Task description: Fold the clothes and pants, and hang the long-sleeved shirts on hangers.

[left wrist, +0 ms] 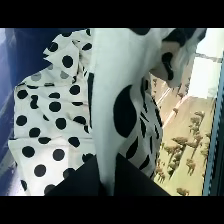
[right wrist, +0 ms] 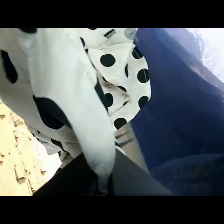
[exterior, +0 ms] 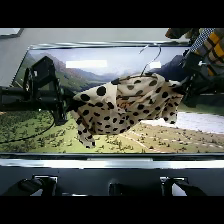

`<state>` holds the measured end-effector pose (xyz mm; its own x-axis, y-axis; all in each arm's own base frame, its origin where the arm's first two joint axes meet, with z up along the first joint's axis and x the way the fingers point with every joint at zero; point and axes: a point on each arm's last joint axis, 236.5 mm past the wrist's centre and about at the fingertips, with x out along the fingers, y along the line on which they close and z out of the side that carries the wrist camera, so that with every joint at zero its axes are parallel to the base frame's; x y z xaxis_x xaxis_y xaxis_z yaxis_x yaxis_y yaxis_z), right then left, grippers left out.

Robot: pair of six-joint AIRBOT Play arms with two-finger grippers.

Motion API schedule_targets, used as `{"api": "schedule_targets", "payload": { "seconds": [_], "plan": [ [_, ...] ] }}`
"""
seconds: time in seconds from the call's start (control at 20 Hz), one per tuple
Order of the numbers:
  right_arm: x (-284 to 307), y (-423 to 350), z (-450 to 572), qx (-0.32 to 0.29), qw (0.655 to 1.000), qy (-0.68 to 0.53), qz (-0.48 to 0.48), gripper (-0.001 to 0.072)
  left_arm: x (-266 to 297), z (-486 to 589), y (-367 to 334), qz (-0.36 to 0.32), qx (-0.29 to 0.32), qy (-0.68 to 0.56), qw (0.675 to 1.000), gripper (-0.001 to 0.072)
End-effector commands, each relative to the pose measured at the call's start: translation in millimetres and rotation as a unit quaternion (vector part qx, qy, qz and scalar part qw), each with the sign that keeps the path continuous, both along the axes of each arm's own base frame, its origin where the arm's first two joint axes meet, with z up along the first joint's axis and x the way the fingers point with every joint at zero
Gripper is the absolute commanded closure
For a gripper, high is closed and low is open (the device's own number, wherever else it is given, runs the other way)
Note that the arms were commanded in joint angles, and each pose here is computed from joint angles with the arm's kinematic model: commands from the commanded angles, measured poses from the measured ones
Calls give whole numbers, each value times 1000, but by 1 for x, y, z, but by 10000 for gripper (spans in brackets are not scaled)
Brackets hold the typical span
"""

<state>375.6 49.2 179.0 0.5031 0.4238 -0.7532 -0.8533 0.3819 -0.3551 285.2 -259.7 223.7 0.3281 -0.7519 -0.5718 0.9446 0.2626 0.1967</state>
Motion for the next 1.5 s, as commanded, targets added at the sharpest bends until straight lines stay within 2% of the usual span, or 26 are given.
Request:
{"api": "schedule_targets", "payload": {
  "seconds": [0.0,0.05,0.15,0.2,0.25,0.3,0.35,0.4,0.5,0.7,0.9,1.0,1.15,1.3,1.45],
  "plan": [
    [-6,1,3,0,1000,3,-1,681,1,0,0,0,0,-2,1000,676],
    [-7,0,6,-3,1000,-2,-3,682,1,0,0,0,0,-2,1000,609],
    [-11,0,13,-6,1000,-11,-6,684,1,0,0,1,-1,-1,1000,428],
    [-13,-1,17,-7,1000,-16,-10,685,3,1,0,11,-7,6,1000,428],
    [-15,-2,21,-8,1000,-20,-17,685,6,3,0,31,-19,19,999,366],
    [-18,-5,24,-12,999,-21,-29,685,11,6,1,57,-33,35,997,246],
    [-20,-8,27,-14,999,-21,-40,686,18,8,3,87,-47,48,994,197],
    [-22,-12,30,-17,998,-23,-53,686,27,10,6,116,-59,56,990,193],
    [-28,-15,36,-18,997,-26,-73,686,47,18,14,185,-92,68,976,105],
    [-41,-25,52,-13,991,-36,-127,686,94,46,41,326,-193,71,923,104],
    [-56,-37,69,24,973,-34,-225,686,112,79,49,363,-282,62,886,105],
    [-63,-51,72,72,942,-8,-327,686,115,84,50,368,-299,64,878,106],
    [-81,-68,71,94,904,17,-417,687,115,85,50,372,-307,75,873,106],
    [-94,-88,86,103,874,-15,-474,688,115,84,50,372,-307,75,873,107],
    [-108,-112,113,131,828,-75,-540,688,115,84,50,372,-307,75,873,108]
  ]
}}
